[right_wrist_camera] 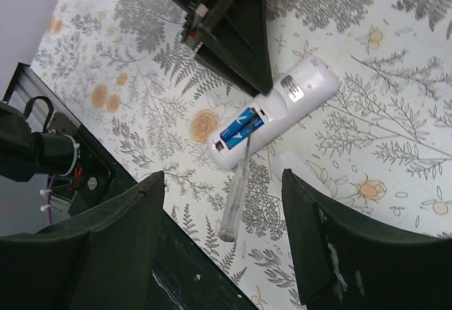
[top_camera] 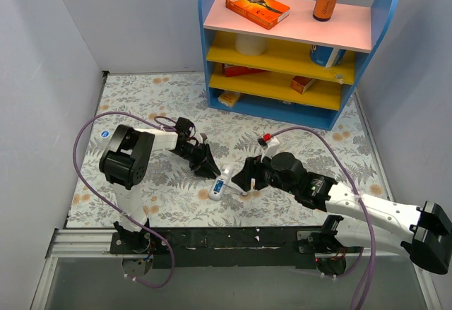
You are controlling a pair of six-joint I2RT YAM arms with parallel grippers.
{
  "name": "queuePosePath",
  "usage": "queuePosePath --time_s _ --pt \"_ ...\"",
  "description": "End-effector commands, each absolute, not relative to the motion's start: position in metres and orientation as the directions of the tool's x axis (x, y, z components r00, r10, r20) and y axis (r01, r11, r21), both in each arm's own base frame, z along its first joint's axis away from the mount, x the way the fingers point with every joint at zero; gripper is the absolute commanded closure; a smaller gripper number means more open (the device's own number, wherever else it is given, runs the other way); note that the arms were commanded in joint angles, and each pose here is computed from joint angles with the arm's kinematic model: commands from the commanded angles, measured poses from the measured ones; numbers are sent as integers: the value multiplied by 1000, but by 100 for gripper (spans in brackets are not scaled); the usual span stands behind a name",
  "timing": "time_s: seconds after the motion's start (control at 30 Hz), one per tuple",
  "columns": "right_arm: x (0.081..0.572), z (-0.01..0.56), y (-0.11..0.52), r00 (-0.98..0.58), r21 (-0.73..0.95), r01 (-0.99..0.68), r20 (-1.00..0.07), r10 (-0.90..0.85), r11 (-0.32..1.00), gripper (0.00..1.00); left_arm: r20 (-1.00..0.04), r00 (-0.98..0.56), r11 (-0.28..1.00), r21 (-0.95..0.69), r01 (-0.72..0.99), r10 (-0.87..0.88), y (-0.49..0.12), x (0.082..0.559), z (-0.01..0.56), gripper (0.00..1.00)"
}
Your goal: Unload the batteries from the remote control
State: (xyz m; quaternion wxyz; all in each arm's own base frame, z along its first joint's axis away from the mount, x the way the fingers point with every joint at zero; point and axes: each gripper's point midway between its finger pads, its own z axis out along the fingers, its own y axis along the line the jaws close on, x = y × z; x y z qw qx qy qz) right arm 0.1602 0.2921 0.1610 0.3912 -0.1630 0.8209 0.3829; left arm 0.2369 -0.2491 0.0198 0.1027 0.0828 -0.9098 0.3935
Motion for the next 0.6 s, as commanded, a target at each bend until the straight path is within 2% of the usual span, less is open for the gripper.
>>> queuePosePath --time_s 0.0,0.33,0.57 --pt "158 147 302 -721 595 -460 -684 114 659 29 223 -969 837 -505 -210 -109 -218 220 -40 69" --pt "150 121 316 -753 528 -389 -655 70 755 31 221 -969 841 -500 -207 -107 -216 220 -41 69" --pt "146 109 315 -764 501 -366 -643 54 784 40 223 -969 840 -502 -207 -106 -217 220 -41 70"
